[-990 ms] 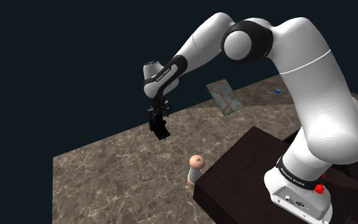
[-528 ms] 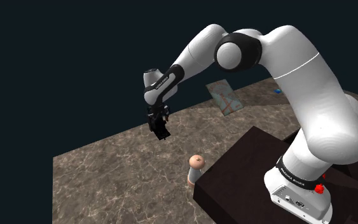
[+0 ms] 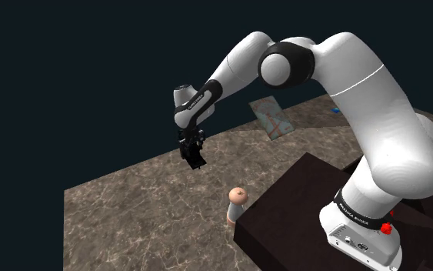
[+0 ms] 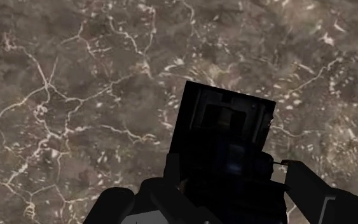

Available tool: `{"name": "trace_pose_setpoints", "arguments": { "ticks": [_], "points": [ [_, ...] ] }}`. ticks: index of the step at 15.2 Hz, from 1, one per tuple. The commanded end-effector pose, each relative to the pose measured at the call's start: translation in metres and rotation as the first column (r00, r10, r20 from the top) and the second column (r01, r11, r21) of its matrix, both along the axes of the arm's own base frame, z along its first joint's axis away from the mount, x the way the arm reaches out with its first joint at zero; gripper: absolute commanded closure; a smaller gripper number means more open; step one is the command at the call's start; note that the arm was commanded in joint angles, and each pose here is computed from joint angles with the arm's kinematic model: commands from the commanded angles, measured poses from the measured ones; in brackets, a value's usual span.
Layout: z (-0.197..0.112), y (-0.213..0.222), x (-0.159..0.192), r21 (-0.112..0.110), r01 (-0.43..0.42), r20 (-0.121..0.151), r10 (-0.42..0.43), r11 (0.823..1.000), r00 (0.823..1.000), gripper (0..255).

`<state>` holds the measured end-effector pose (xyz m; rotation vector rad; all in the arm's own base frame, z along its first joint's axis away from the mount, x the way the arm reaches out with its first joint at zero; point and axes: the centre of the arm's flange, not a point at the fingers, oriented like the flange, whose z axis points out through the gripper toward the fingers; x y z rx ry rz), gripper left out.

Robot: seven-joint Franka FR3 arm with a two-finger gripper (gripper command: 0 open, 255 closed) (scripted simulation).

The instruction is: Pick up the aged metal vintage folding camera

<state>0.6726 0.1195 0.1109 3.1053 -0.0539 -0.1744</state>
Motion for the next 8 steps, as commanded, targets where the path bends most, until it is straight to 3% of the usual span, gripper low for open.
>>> {"name": "trace_pose_setpoints", "arguments": {
  "ticks": [1,4,8],
  "points": [
    [-0.001,0.000,0.000,0.000,0.000,0.000,0.000,1.000,1.000,255],
    [-0.001,0.000,0.000,0.000,0.000,0.000,0.000,1.000,1.000,255],
    [0.020,0.000,0.000,0.000,0.000,0.000,0.000,1.000,1.000,255]
  ]
}}
